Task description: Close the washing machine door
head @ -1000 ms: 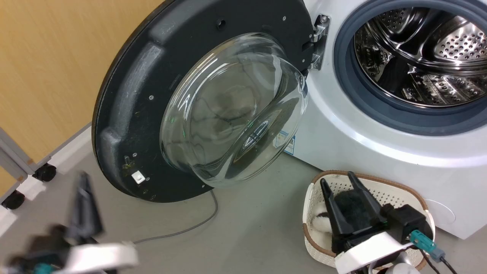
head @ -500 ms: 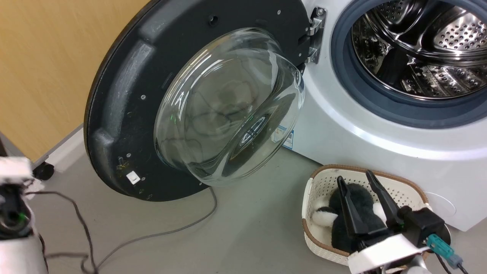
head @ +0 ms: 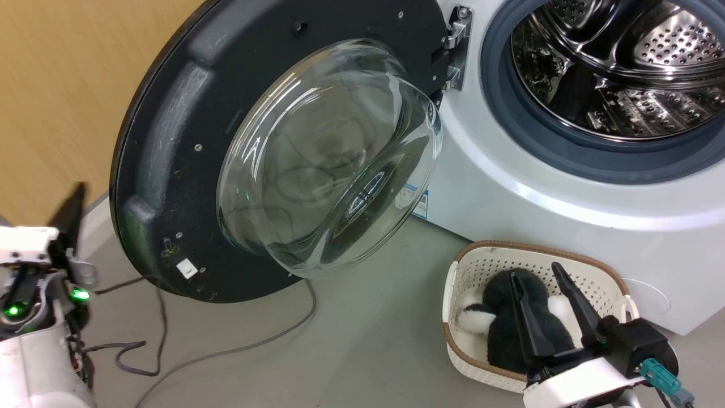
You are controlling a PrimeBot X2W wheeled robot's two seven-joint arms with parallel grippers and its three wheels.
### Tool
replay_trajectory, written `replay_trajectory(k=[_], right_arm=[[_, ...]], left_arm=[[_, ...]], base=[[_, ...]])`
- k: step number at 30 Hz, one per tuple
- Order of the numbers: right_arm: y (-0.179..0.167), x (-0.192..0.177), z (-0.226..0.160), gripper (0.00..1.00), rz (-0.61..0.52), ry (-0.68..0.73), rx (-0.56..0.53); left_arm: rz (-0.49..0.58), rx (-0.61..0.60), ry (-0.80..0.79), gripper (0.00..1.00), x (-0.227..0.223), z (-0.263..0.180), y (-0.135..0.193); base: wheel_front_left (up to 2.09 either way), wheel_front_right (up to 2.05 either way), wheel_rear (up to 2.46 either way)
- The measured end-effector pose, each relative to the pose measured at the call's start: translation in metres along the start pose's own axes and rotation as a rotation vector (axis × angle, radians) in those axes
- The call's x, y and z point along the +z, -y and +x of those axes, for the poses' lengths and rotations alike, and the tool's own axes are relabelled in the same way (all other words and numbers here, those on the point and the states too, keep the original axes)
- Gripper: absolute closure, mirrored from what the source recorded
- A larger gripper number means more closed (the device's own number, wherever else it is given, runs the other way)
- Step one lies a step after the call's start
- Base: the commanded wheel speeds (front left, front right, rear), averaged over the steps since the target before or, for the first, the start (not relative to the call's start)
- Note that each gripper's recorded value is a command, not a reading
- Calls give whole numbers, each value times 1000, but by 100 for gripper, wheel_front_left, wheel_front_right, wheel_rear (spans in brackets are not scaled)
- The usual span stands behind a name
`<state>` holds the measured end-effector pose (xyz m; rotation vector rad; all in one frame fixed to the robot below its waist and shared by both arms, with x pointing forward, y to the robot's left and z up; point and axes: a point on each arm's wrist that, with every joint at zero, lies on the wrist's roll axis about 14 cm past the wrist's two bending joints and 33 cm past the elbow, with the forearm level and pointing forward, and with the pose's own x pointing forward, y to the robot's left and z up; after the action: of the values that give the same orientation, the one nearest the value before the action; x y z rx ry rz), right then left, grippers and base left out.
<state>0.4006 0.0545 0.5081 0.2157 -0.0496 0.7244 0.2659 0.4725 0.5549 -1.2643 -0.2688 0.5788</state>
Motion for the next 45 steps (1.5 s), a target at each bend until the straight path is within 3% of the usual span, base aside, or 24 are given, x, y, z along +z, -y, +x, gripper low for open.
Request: replay_trajectory(k=[14, 18, 24, 30, 40, 45], right_arm=[[7, 23, -14, 0, -19, 47, -45], [14, 28, -24, 0, -21, 56, -79], [30, 35, -38, 0, -28, 70, -140], [49, 39, -54, 0, -35, 81, -210], [83, 46, -91, 0, -56, 99, -349], [102, 50, -116, 0, -72, 104, -436]], left_arm=[[72, -53, -362, 100, -65, -28, -3], [94, -101, -546, 100, -106, -50, 0], [65, -128, -732, 100, -158, -80, -3], [20, -186, -841, 100, -195, -94, 18], [-51, -268, -1165, 100, -307, -144, 50], [-58, -274, -1252, 100, -351, -156, 57]], base=[[0, 0, 0], [0, 0, 0], [0, 0, 0], [0, 0, 0], [0, 0, 0], [0, 0, 0]])
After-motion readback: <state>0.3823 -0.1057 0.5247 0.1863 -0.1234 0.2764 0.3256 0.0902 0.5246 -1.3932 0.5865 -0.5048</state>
